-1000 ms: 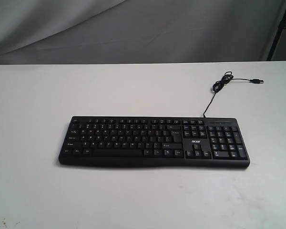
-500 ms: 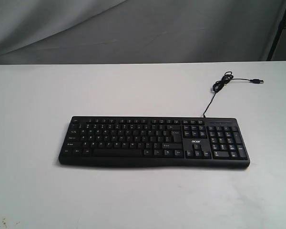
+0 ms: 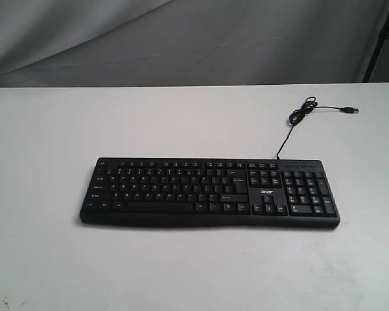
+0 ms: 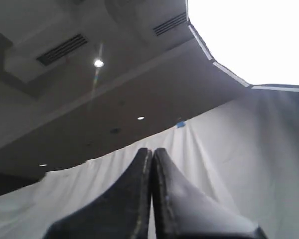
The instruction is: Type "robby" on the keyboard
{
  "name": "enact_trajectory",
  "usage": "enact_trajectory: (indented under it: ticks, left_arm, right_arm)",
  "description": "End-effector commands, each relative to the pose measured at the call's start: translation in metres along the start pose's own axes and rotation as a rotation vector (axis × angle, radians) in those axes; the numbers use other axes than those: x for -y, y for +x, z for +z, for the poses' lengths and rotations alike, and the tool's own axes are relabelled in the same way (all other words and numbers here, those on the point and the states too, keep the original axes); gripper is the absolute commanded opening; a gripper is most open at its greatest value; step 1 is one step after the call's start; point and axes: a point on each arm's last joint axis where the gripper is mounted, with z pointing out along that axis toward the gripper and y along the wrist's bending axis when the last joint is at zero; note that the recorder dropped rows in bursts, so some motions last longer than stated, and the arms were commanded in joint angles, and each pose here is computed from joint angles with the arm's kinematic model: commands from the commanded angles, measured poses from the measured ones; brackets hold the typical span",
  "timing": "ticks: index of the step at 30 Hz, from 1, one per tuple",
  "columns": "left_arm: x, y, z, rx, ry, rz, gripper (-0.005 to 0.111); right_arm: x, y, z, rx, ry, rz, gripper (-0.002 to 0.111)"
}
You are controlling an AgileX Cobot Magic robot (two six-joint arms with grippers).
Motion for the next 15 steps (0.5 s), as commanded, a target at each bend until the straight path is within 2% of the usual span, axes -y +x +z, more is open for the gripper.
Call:
enact_trajectory:
  ticks: [1, 2, 5, 8, 9, 12, 15]
  left_arm:
    - [0.000, 0.001, 0.000, 0.005, 0.005, 0.003, 0.000]
    - [0.000, 0.001, 0.000, 0.005, 0.005, 0.003, 0.000]
    - [0.000, 0.001, 0.000, 0.005, 0.005, 0.003, 0.000]
    - [0.000, 0.001, 0.000, 0.005, 0.005, 0.003, 0.000]
    - [0.000, 0.001, 0.000, 0.005, 0.005, 0.003, 0.000]
    - [0.000, 0.001, 0.000, 0.005, 0.005, 0.003, 0.000]
    - [0.000, 0.001, 0.000, 0.005, 0.005, 0.003, 0.000]
  right_arm:
    - [-0.021, 0.006, 0.008, -0.175, -0.187, -0.013, 0.000]
    - [-0.025, 0.004, 0.015, -0.219, -0.205, -0.042, 0.000]
    - [-0.027, 0.001, 0.044, -0.376, -0.168, 0.003, 0.000]
    - [-0.033, 0.010, 0.081, -0.541, -0.263, -0.018, 0.000]
    - [-0.038, 0.013, 0.096, -0.594, -0.339, -0.024, 0.000]
    - [-0.035, 0.035, 0.141, -0.745, -0.432, -0.011, 0.000]
    - [-0.025, 0.053, 0.187, -0.808, -0.455, -0.067, 0.000]
